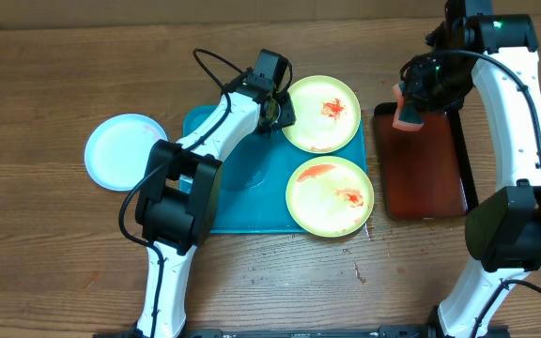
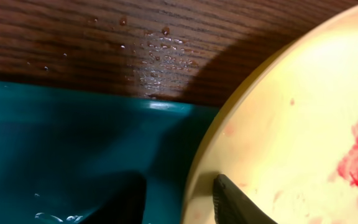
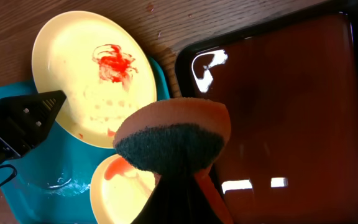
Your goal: Clean dirty plates on tray and stack at the side
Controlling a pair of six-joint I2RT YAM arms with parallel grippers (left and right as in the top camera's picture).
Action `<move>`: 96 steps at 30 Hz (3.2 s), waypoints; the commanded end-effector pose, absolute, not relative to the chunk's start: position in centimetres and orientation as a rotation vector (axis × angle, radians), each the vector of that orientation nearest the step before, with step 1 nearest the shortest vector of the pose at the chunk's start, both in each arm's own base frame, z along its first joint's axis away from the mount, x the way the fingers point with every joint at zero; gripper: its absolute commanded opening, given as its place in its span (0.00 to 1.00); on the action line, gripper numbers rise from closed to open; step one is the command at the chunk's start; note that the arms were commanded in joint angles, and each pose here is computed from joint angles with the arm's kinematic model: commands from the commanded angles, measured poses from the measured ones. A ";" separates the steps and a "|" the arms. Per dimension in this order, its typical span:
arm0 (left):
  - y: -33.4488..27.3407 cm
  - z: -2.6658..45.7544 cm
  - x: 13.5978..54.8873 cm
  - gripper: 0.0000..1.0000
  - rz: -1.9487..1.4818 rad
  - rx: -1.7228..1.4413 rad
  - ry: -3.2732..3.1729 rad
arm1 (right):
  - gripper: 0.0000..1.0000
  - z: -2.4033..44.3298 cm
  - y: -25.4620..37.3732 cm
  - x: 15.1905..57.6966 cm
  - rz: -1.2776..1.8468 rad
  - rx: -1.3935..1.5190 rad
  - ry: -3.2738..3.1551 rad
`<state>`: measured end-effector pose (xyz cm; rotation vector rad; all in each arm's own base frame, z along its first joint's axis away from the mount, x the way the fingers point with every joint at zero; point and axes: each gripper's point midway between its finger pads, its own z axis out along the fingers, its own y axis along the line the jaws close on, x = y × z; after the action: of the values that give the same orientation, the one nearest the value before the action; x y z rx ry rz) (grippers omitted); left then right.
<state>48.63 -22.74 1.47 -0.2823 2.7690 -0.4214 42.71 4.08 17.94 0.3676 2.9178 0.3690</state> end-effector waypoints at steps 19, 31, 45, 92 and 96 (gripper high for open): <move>-18.4 9.1 50.1 0.04 -0.490 -0.197 2.673 | 0.04 19.8 5.7 42.7 0.378 0.289 2.866; -10.7 8.7 42.8 0.04 -0.191 -0.085 2.963 | 0.04 19.7 14.4 43.8 0.497 0.027 2.810; -7.5 4.1 40.4 0.04 -0.092 -0.149 3.052 | 0.04 13.2 24.5 42.0 0.525 -0.206 2.920; -6.6 4.1 40.3 0.04 -0.093 -0.142 3.061 | 0.04 1.7 35.8 40.5 1.061 -0.389 2.971; -6.7 4.1 40.4 0.04 -0.099 -0.141 3.060 | 0.04 2.3 36.8 39.6 1.136 -0.398 2.973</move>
<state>40.58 -5.77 4.46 -0.1872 3.0467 -0.0544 42.50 33.98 2.62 -0.3423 2.9339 0.9597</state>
